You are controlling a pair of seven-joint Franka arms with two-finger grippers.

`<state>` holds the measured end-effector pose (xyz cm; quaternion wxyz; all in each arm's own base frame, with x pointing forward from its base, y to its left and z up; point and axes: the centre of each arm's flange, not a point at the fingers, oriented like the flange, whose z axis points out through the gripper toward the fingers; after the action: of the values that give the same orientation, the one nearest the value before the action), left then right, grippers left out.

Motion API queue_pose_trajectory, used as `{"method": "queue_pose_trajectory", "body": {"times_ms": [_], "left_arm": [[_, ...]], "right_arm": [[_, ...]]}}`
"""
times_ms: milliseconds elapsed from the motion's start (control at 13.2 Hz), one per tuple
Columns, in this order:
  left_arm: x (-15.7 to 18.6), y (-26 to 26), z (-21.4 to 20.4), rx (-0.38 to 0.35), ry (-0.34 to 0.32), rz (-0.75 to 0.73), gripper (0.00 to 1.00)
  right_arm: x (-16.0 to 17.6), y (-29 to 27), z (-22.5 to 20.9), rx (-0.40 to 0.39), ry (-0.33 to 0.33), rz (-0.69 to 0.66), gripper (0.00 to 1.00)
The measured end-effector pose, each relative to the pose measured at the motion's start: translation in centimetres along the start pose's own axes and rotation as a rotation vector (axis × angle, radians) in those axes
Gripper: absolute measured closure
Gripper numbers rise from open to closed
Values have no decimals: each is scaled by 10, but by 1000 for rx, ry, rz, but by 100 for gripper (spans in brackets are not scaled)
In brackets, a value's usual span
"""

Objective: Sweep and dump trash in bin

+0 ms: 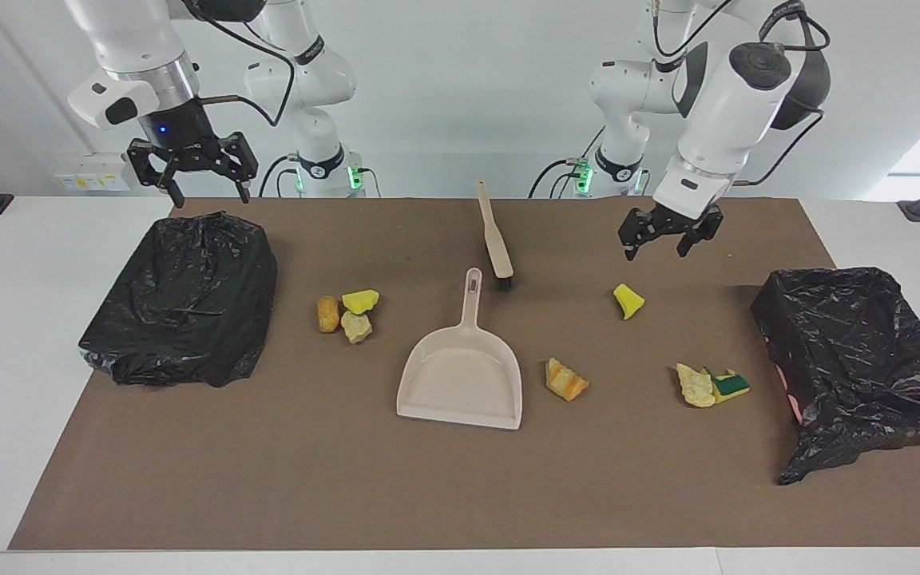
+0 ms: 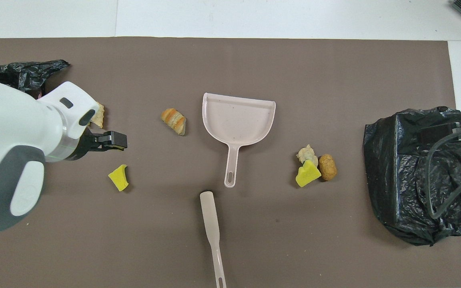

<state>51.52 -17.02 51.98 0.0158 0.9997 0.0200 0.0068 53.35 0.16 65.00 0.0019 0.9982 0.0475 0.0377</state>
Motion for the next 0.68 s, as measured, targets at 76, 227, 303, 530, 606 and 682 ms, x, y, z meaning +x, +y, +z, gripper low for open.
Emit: {"method": "queue_pose_trajectory", "body": {"times_ms": [76, 227, 303, 530, 606, 682], "left_arm": [[-9, 10, 10, 2, -5, 1, 0], [-33, 34, 29, 4, -10, 2, 0], [-47, 46, 36, 7, -15, 10, 0], [-89, 83, 51, 19, -34, 35, 0], [-104, 95, 52, 21, -36, 46, 0], [-120, 106, 52, 23, -37, 52, 0]], "right_arm": [[0, 0, 0, 0, -1, 0, 0], [0, 0, 1, 0, -1, 0, 0], [0, 0, 1, 0, -2, 0, 0], [0, 0, 1, 0, -2, 0, 0], [0, 0, 1, 0, -2, 0, 0], [0, 0, 1, 0, -2, 0, 0]]}}
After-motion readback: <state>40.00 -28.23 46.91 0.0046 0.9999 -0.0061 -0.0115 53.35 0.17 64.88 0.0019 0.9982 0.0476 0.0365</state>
